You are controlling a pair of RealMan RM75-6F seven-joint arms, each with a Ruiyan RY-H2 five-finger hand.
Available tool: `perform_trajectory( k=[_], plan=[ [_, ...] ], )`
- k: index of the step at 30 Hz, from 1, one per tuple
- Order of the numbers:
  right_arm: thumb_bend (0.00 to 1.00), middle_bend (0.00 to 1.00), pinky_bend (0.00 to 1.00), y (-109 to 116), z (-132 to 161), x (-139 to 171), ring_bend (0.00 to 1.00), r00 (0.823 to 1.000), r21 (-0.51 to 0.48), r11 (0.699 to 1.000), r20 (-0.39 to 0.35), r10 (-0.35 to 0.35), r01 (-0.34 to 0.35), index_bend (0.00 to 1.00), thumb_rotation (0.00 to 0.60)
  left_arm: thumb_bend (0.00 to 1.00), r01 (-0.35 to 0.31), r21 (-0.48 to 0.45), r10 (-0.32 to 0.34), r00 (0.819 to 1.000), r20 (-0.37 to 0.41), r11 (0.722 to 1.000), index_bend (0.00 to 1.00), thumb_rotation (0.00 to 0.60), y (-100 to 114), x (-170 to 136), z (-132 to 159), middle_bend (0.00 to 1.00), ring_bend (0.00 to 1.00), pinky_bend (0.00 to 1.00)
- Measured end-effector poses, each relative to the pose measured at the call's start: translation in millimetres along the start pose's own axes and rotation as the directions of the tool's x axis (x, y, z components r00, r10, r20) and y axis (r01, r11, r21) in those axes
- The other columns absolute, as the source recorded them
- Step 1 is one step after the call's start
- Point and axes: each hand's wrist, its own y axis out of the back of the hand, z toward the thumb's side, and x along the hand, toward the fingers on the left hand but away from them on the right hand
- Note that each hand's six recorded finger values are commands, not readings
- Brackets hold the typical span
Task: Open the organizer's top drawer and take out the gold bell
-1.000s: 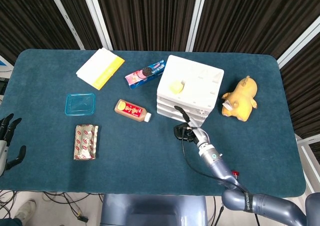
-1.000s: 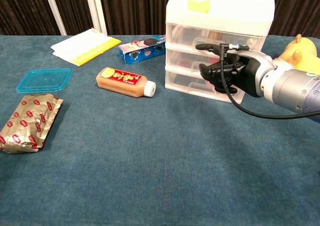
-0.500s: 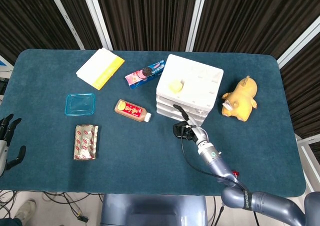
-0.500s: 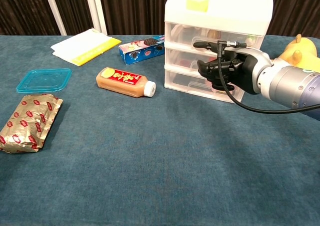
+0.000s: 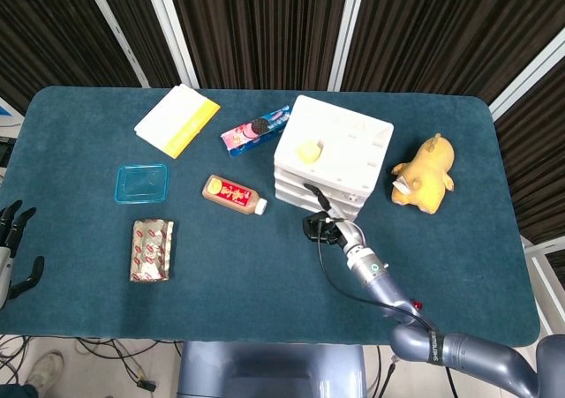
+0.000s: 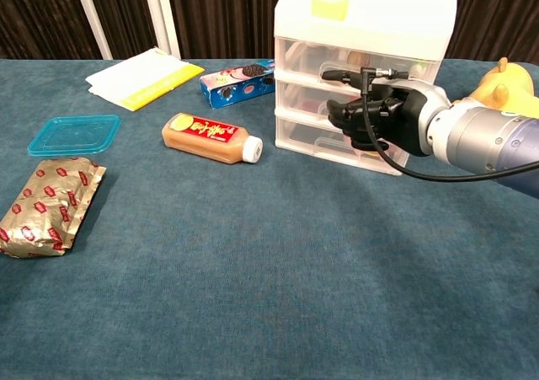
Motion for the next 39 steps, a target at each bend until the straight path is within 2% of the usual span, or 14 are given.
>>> perform_trajectory(
  k=[17, 39],
  plan=[
    [0.64, 0.85, 0.99, -3, 1, 1, 0.94, 0.999, -0.019, 0.999, -0.007, 0.038, -0.038, 0.0, 0.6, 0.42, -0.001, 0.005, 0.001, 1.0, -0.007, 1.0, 0.07, 0.6, 0, 0, -1, 0.0, 0.0, 0.0],
    [0.64, 0.85, 0.99, -23, 4, 15, 0.94, 0.987, -0.02, 0.987, -0.026, 0.16, -0.161, 0.0, 0.6, 0.42, 0.002, 0.012, -0.001, 1.0, -0.012, 1.0, 0.07, 0.6, -1, 1, -3, 0.0, 0.0, 0.0]
  ],
)
